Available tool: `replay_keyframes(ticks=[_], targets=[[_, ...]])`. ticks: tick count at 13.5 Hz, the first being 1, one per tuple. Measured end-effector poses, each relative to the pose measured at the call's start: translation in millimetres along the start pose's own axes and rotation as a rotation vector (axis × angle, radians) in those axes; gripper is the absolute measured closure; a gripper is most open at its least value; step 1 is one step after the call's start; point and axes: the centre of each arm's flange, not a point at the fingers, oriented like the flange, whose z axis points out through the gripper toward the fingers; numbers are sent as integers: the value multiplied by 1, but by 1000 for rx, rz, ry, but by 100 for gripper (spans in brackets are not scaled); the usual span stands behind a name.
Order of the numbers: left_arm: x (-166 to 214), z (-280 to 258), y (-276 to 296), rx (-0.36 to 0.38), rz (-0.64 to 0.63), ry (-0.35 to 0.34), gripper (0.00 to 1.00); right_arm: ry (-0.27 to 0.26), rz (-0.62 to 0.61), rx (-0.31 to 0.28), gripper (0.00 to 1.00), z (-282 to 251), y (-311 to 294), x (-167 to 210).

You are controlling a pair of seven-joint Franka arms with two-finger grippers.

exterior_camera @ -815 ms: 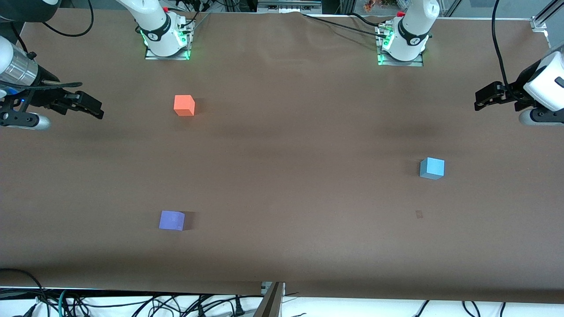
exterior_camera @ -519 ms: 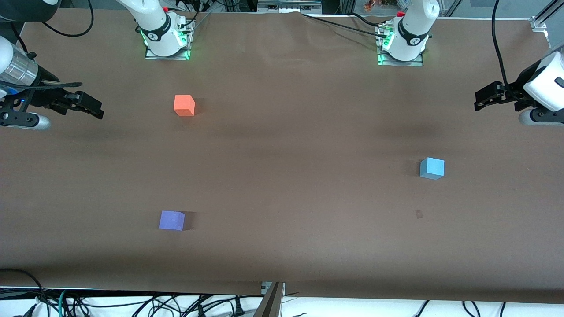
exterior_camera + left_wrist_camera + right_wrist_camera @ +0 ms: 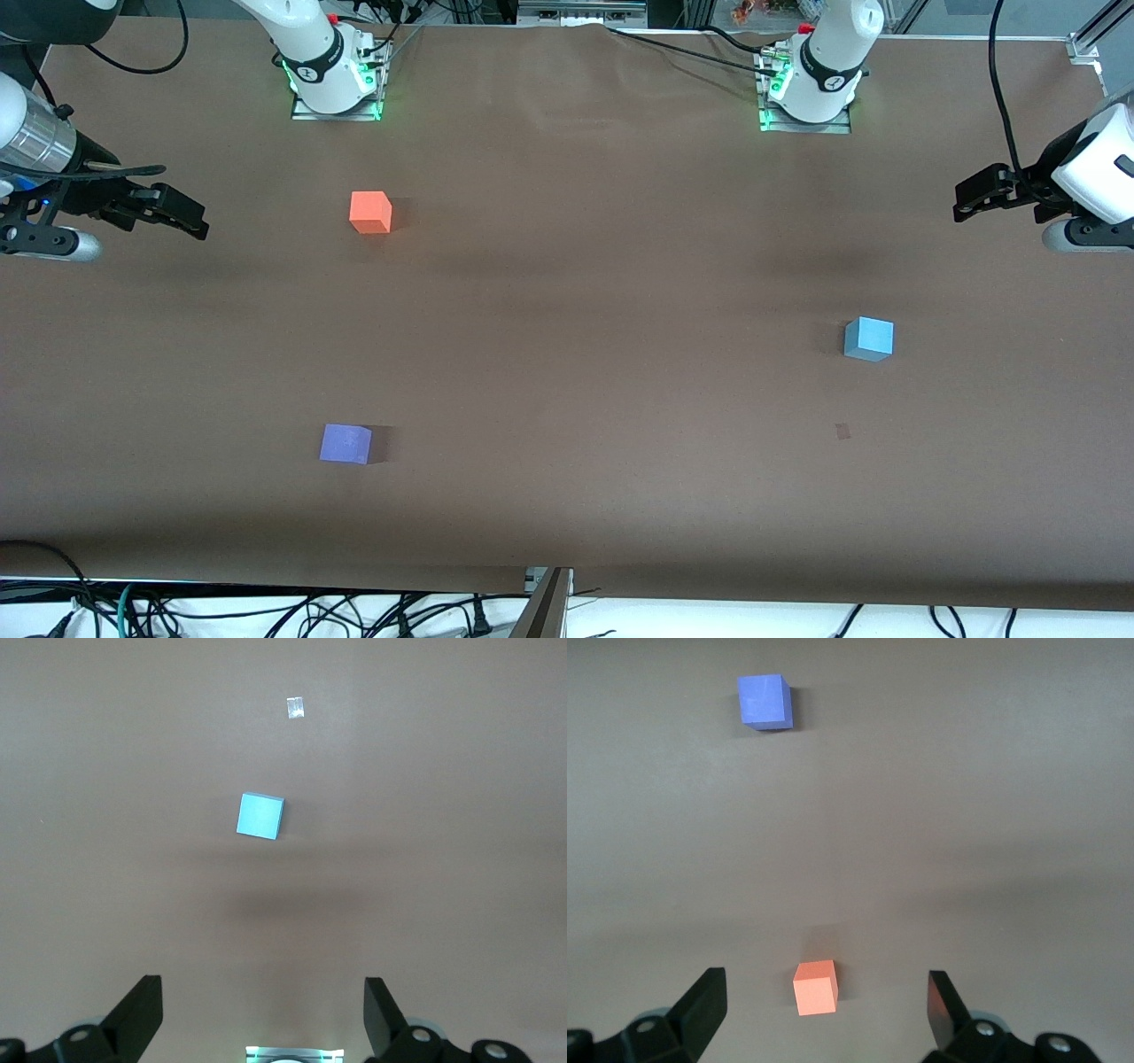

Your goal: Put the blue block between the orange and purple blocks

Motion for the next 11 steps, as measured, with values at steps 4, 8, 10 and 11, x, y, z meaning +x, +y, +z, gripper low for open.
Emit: replay_keyframes(ticks=[4, 8, 10, 11], targets=[[1, 2, 0, 0, 1, -7, 0, 0, 0, 0, 0, 0, 0, 0], [14, 25, 2, 2, 2, -60, 0, 0, 0, 0, 0, 0, 0, 0], [17, 33, 1, 3, 1, -83, 0, 0, 0, 0, 0, 0, 0, 0], [19, 38, 0, 3, 0, -98, 0, 0, 0, 0, 0, 0, 0, 0]])
